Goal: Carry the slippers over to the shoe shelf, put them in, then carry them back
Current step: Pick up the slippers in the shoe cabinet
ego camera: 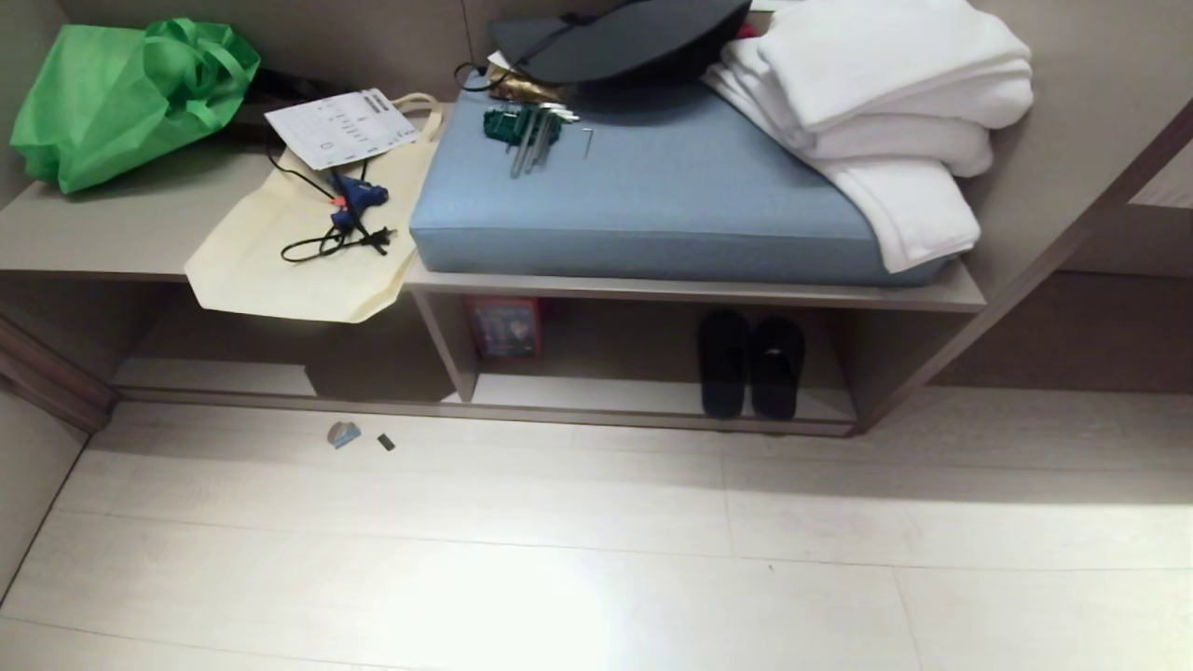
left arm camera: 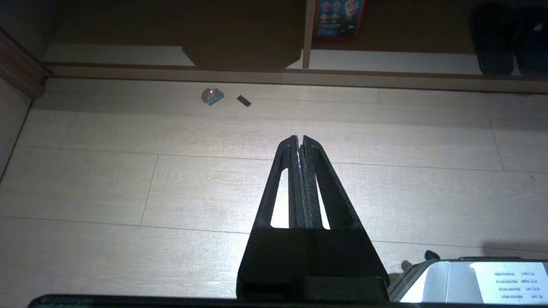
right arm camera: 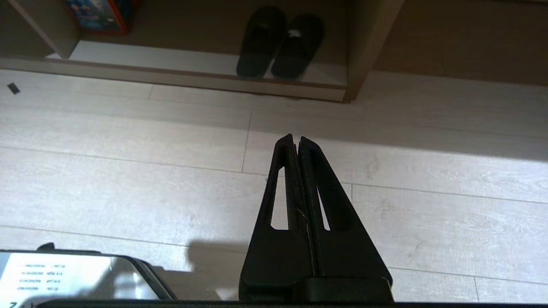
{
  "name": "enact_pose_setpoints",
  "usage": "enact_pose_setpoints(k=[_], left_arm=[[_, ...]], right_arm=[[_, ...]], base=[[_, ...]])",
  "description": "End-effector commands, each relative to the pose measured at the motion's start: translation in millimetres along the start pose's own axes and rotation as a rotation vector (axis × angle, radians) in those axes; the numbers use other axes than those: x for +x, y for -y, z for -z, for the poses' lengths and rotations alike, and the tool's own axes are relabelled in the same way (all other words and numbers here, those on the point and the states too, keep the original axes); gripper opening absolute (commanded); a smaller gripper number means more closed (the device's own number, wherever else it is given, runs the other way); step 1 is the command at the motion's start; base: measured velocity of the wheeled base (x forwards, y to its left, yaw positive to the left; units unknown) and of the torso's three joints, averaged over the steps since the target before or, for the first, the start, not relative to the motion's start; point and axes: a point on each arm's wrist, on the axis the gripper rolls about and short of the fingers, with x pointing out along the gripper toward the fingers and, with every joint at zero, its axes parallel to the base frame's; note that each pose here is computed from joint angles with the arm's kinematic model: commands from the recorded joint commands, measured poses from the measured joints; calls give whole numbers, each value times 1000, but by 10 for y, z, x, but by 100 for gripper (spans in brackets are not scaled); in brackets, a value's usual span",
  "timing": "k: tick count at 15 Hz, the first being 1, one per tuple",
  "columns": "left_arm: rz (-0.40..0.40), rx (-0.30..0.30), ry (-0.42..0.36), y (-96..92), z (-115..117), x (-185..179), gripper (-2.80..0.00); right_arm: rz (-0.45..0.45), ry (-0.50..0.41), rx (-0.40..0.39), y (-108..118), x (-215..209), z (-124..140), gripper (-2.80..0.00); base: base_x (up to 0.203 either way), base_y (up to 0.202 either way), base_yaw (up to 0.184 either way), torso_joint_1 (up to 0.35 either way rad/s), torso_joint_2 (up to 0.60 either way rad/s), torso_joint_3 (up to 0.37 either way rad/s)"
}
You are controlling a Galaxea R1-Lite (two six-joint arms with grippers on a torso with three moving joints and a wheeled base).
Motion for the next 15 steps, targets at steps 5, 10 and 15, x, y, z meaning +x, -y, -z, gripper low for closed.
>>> enact_pose_setpoints(k=[5, 10, 15], left_arm=[[0, -2, 1, 0, 0, 0, -280], [0, -3, 0, 0, 0, 0, -280], [0, -3, 1, 0, 0, 0, -280]], right_arm=[[0, -2, -1, 0, 1, 0, -280], [0, -2, -1, 0, 1, 0, -280], [0, -2, -1, 0, 1, 0, -280]], base=[[0, 0, 0, -1, 2, -197], [0, 0, 0, 3, 3, -198], [0, 0, 0, 2, 4, -192]])
